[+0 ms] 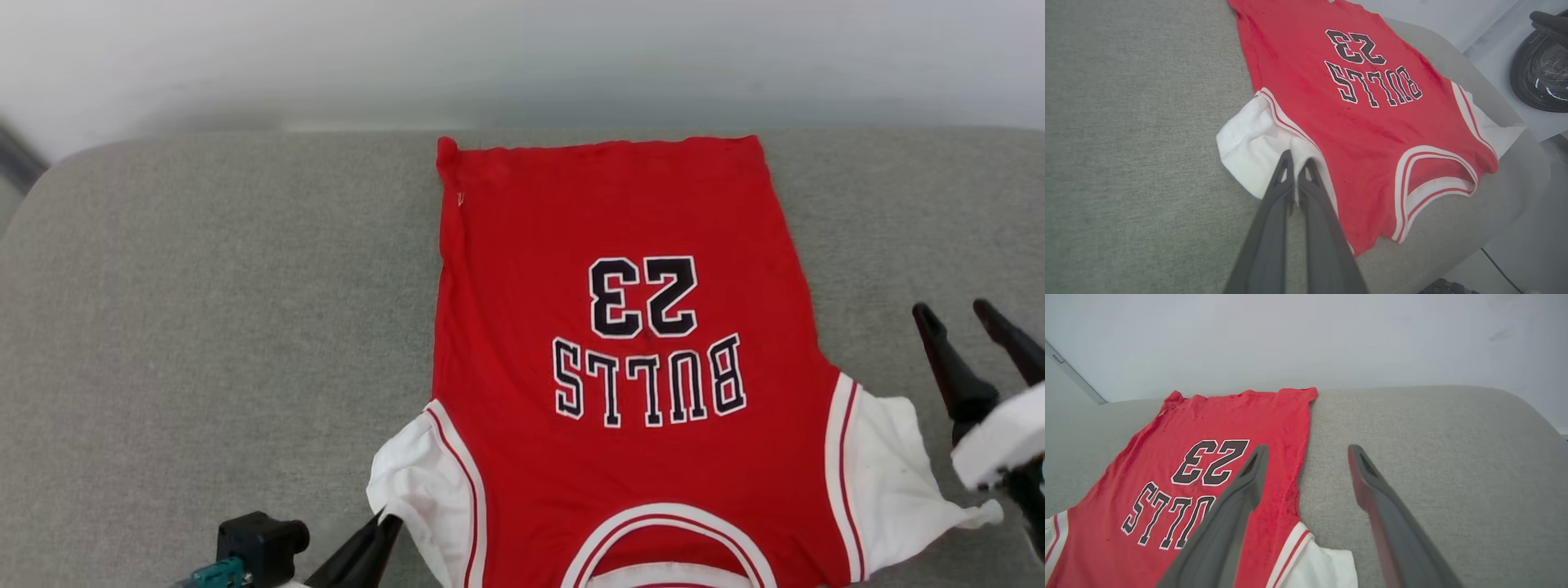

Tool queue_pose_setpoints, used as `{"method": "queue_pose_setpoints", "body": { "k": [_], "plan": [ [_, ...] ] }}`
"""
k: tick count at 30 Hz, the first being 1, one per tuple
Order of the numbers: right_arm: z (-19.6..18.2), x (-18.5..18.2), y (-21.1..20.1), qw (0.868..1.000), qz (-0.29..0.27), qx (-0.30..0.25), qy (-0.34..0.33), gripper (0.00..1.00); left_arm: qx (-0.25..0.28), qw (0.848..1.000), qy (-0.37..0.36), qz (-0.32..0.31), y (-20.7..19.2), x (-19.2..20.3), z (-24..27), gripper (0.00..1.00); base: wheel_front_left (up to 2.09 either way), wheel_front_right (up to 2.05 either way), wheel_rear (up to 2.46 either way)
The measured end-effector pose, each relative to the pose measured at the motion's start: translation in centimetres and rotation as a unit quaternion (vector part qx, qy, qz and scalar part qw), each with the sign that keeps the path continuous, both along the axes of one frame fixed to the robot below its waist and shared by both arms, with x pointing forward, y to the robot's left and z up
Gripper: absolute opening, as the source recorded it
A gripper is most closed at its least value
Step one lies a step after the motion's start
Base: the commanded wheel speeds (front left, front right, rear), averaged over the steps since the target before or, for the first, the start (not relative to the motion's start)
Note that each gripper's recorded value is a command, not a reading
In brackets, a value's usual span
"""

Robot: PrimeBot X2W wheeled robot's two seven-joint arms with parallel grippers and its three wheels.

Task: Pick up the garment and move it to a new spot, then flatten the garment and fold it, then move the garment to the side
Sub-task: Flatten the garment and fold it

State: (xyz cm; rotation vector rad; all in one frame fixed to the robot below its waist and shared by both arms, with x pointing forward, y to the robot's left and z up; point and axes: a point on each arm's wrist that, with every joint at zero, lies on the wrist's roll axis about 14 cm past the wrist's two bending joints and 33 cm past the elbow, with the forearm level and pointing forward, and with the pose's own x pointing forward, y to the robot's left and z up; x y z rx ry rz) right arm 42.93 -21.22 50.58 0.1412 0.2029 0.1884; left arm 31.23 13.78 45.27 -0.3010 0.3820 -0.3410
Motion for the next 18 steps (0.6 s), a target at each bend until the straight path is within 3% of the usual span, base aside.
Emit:
{"method": "queue_pose_setpoints", "body": {
  "k": [8,18],
  "plan": [
    [-1.6,8.0,1.4,0.993,0.038,-0.048,0.103,1.00,-0.017,1.000,0.010,-0.011,-1.2,1.7,-0.2,0.00,0.00,0.00,0.00],
    [-4.7,19.0,3.0,0.965,0.063,-0.100,0.232,1.00,-0.027,0.999,0.033,0.000,-1.9,3.0,-1.2,0.00,0.00,0.00,0.00]
  ]
}}
